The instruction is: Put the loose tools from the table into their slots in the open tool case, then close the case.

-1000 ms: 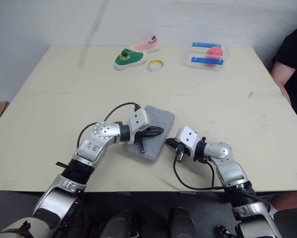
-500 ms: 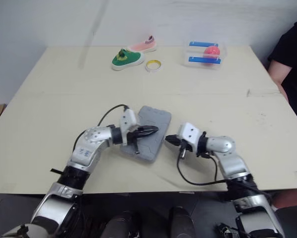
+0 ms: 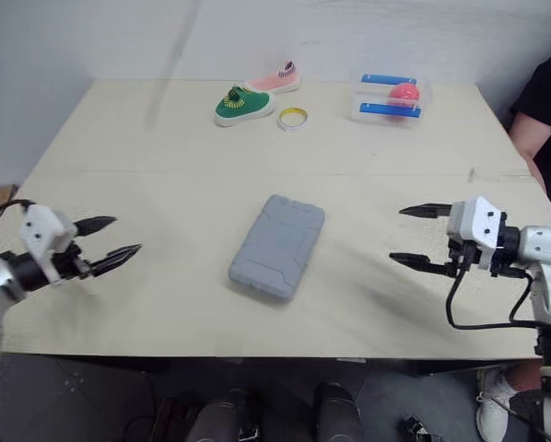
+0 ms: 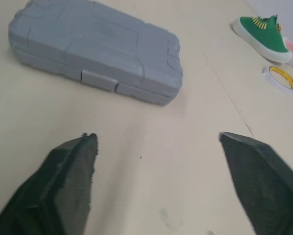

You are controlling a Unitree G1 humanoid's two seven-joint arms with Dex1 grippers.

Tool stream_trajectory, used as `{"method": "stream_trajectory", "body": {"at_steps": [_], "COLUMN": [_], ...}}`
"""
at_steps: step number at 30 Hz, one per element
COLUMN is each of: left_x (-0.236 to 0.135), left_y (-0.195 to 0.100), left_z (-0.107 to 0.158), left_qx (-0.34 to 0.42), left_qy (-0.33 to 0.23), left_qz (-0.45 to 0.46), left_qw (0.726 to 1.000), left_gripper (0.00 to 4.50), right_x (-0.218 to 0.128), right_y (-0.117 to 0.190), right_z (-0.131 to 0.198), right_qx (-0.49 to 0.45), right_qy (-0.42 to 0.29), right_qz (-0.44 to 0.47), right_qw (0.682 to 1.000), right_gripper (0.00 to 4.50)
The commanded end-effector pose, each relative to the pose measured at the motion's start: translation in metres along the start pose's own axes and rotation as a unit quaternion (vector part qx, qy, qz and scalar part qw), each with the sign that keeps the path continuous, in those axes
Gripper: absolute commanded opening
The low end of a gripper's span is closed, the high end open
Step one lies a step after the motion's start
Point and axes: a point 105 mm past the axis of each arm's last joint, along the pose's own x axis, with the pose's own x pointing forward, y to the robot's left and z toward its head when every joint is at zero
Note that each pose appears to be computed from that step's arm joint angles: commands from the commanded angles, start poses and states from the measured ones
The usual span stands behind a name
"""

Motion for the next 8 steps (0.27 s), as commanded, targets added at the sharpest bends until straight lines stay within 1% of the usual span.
{"method": "stream_trajectory", "body": {"at_steps": [1,4,8], "left_x": [-0.0176,-0.0202,-0.0198], "left_y": [0.0091,0.0054,0.0013], "left_z": [0.0022,0.0003,0.0027], "left_qx": [0.025,0.033,0.03], "left_qy": [0.006,0.01,-0.003], "left_qz": [0.034,0.035,0.031], "left_qw": [0.999,0.999,0.999], "left_gripper": [4.42,4.42,4.42], "right_x": [-0.0238,-0.0249,-0.0168], "right_y": [-0.0256,-0.0304,-0.0304], "right_z": [0.0108,0.014,0.0159], "right_qx": [-0.033,-0.038,-0.038], "right_qy": [0.016,0.018,0.009], "right_qz": [-0.043,-0.042,-0.037], "right_qw": [0.998,0.998,0.999], "right_gripper": [4.5,4.5,4.5]}}
